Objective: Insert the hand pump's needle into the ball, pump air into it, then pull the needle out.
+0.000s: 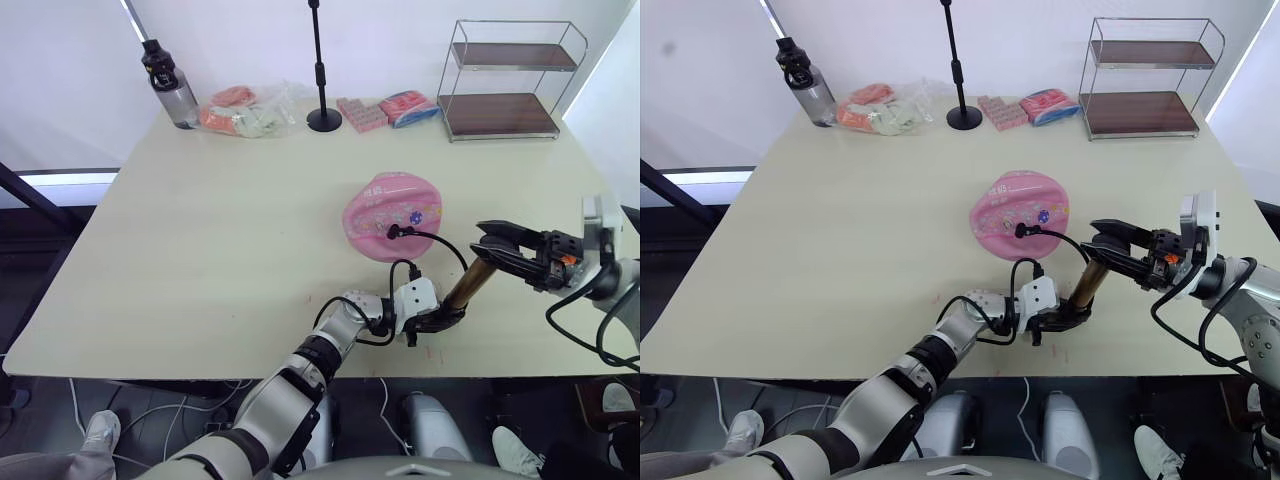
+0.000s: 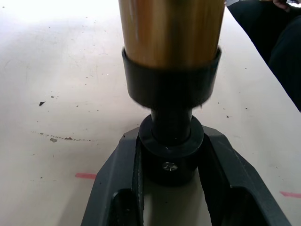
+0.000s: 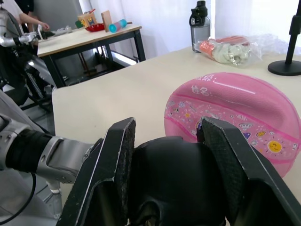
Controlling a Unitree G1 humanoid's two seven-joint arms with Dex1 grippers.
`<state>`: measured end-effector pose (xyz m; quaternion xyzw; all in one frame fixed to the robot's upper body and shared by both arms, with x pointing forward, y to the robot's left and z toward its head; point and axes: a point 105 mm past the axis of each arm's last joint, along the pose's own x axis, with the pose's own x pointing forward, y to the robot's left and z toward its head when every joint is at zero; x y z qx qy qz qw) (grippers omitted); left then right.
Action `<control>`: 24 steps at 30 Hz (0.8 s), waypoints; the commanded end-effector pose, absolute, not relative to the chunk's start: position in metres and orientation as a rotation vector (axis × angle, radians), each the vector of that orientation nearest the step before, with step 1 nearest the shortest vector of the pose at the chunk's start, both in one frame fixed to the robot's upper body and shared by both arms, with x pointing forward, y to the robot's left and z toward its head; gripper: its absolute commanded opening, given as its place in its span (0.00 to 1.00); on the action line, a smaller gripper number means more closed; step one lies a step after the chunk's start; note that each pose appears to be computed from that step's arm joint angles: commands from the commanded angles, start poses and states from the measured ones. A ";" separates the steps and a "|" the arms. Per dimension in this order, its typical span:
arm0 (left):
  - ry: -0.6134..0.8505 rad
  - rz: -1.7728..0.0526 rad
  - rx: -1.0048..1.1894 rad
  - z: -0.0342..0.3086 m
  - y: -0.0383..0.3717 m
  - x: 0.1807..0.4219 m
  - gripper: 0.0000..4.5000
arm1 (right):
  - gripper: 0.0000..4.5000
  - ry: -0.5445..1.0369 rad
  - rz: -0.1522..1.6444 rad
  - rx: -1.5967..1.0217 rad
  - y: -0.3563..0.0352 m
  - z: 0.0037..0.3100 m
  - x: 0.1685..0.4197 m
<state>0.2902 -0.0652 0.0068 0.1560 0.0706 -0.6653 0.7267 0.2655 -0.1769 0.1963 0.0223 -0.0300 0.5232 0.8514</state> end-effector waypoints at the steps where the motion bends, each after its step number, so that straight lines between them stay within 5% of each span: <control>1: 0.261 -1.493 0.363 -0.018 -0.056 0.279 0.24 | 0.39 -0.248 1.043 -0.046 -0.191 0.255 0.262; 24: 0.265 -1.500 0.390 -0.024 -0.053 0.277 0.24 | 0.39 -0.281 1.070 -0.055 -0.194 0.322 0.245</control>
